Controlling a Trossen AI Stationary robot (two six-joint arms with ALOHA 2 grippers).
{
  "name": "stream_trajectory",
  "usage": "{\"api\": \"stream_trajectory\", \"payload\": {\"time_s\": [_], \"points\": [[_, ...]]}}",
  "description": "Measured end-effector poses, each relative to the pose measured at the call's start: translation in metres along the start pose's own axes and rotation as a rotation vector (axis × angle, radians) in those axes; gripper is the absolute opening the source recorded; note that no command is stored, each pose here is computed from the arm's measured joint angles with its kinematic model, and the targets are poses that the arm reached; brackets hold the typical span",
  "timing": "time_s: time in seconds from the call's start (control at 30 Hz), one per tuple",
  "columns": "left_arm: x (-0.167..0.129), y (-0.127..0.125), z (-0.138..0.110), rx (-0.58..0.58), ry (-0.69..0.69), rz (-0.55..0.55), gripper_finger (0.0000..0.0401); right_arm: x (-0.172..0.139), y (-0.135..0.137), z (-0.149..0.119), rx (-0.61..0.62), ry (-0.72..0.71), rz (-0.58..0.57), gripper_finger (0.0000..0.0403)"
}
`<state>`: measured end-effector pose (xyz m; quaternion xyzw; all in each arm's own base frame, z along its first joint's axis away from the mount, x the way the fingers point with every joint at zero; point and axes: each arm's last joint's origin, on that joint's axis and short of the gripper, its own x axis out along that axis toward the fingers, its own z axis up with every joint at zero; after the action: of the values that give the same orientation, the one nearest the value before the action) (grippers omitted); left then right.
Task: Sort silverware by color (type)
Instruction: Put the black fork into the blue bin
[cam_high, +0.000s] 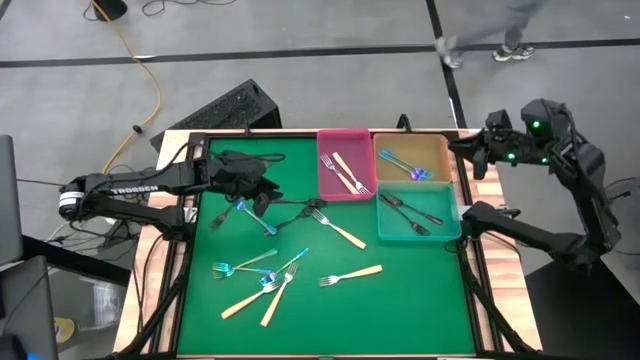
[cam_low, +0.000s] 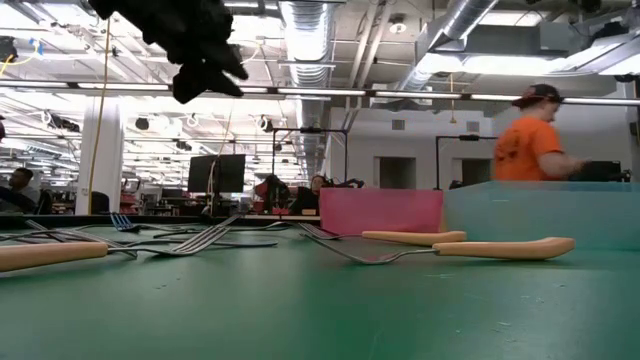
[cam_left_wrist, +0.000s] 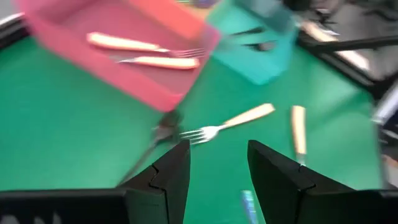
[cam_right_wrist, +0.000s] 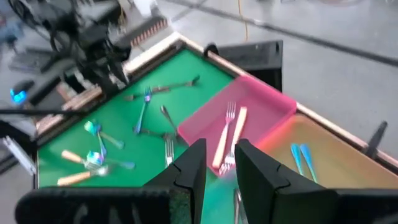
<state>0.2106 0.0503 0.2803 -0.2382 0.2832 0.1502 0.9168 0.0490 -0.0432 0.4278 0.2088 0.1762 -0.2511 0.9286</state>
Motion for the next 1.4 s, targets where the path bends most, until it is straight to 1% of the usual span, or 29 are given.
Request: {"api": "stream_trajectory", "payload": {"time_s": [0.1, 0.23, 0.33, 0.43, 0.6, 0.67, 0.77, 0.87, 1.1, 1.27, 1.4], "points": [[0.0, 0.004, -0.003, -0.018, 0.015, 0.089, 0.0144, 0.008, -0.004, -0.008, 0.017, -0.032, 0.005, 0.0109], [0.009, 0.008, -0.009, 0.029, 0.09, 0.132, 0.0144, 0.017, -0.009, -0.014, 0.019, -0.035, 0.008, 0.0109], [0.024, 0.01, -0.012, 0.048, 0.145, 0.134, 0.0144, 0.023, -0.012, -0.017, 0.029, -0.012, 0.005, 0.0109], [0.04, 0.012, -0.017, 0.079, 0.213, 0.137, 0.0147, 0.027, -0.013, -0.018, 0.032, 0.001, 0.027, 0.0109], [0.063, 0.017, -0.026, 0.151, 0.312, 0.147, 0.0166, 0.029, -0.012, -0.017, 0.023, 0.01, 0.066, 0.0109], [0.07, 0.018, -0.027, 0.173, 0.321, 0.151, 0.0178, 0.03, -0.011, -0.017, 0.019, 0.012, 0.073, 0.0109], [0.078, 0.018, -0.025, 0.217, 0.298, 0.147, 0.0194, 0.03, -0.01, -0.017, 0.013, 0.015, 0.084, 0.0109], [0.087, 0.019, -0.023, 0.268, 0.307, 0.163, 0.0204, 0.03, -0.009, -0.017, 0.009, 0.02, 0.093, 0.0109], [0.119, 0.022, -0.015, 0.445, 0.376, 0.201, 0.0206, 0.03, -0.009, -0.017, 0.009, 0.019, 0.093, 0.0109], [0.135, 0.029, -0.02, 0.489, 0.436, 0.205, 0.0206, 0.03, -0.009, -0.017, 0.009, 0.018, 0.093, 0.0109], [0.144, 0.033, -0.023, 0.528, 0.448, 0.2, 0.0206, 0.03, -0.009, -0.017, 0.009, 0.018, 0.092, 0.0109]]}}
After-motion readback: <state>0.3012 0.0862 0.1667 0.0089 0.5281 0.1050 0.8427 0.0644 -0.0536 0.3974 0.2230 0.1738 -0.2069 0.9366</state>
